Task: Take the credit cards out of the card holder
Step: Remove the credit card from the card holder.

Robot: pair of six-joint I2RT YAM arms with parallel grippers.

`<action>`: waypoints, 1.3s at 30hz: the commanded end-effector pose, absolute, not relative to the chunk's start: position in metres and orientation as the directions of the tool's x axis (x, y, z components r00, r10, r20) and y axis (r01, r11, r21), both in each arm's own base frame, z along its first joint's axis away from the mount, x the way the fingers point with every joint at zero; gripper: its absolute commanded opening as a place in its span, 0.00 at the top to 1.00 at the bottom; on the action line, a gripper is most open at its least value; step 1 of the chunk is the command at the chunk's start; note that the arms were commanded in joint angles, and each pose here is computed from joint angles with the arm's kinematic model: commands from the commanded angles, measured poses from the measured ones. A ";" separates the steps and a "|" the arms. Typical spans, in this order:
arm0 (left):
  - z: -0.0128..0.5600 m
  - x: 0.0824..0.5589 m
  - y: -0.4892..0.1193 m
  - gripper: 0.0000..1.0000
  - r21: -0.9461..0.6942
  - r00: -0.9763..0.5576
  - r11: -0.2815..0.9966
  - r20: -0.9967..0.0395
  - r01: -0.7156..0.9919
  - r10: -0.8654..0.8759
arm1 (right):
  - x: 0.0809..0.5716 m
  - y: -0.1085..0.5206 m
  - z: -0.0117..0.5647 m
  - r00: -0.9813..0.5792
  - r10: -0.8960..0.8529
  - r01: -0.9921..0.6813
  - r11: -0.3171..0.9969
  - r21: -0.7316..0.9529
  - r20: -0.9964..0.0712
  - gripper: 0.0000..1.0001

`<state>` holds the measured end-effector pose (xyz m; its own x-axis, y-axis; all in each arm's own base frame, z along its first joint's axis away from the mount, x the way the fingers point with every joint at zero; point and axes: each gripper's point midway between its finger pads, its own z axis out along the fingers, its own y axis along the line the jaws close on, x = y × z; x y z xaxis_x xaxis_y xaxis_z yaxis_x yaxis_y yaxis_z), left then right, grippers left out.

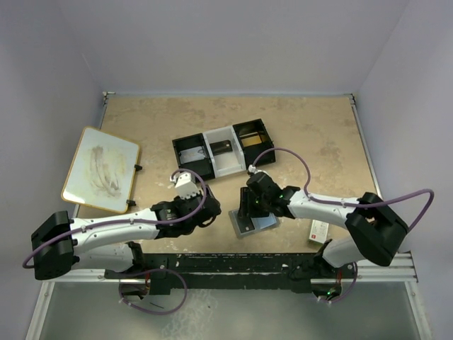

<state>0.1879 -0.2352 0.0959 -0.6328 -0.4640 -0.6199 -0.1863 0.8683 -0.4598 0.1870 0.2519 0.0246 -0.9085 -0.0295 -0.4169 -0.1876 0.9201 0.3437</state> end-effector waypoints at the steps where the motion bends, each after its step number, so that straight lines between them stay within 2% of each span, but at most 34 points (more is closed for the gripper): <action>1: 0.104 0.191 -0.249 0.34 -0.499 -0.639 0.857 -0.618 -0.132 -0.458 | 0.187 0.262 0.038 -0.911 0.012 -0.195 0.868 0.457 -0.413 0.46; 3: 0.106 0.191 -0.249 0.34 -0.502 -0.641 0.855 -0.616 -0.130 -0.459 | 0.187 0.261 0.039 -0.908 -0.010 -0.217 0.867 0.449 -0.419 0.43; 6: 0.107 0.192 -0.243 0.34 -0.510 -0.620 0.846 -0.616 -0.156 -0.486 | 0.198 0.253 0.039 -0.886 -0.022 -0.218 0.902 0.374 -0.463 0.28; 7: 0.108 0.193 -0.241 0.34 -0.514 -0.610 0.841 -0.617 -0.166 -0.497 | 0.198 0.251 0.038 -0.886 -0.030 -0.216 0.909 0.356 -0.463 0.27; 18: 0.119 0.195 -0.218 0.31 -0.523 -0.549 0.825 -0.634 -0.214 -0.544 | 0.197 0.244 0.020 -0.874 -0.132 -0.184 0.981 0.067 -0.467 0.25; 23: 0.121 0.194 -0.212 0.31 -0.521 -0.541 0.824 -0.637 -0.222 -0.549 | 0.193 0.248 0.009 -0.892 -0.117 -0.142 0.989 0.026 -0.438 0.32; 25: 0.122 0.194 -0.210 0.31 -0.522 -0.538 0.823 -0.637 -0.225 -0.551 | 0.189 0.257 0.011 -0.895 -0.117 -0.165 0.983 0.076 -0.430 0.37; 28: 0.121 0.193 -0.209 0.31 -0.522 -0.538 0.823 -0.637 -0.225 -0.552 | 0.184 0.264 0.016 -0.899 -0.111 -0.183 0.974 0.132 -0.423 0.51; 32: 0.120 0.193 -0.212 0.31 -0.524 -0.546 0.825 -0.636 -0.214 -0.546 | 0.183 0.268 0.018 -0.898 -0.123 -0.212 0.962 0.171 -0.423 0.54; 39: 0.122 0.191 -0.226 0.31 -0.537 -0.579 0.826 -0.624 -0.170 -0.525 | 0.185 0.277 0.028 -0.913 -0.039 -0.203 0.907 0.368 -0.407 0.56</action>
<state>0.1880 -0.2177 0.1157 -0.5805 -0.5223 -0.6247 -0.1985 0.8348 -0.5136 0.1915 0.2712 0.0249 -0.8930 -0.0766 -0.4434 -0.2075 0.9445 0.2547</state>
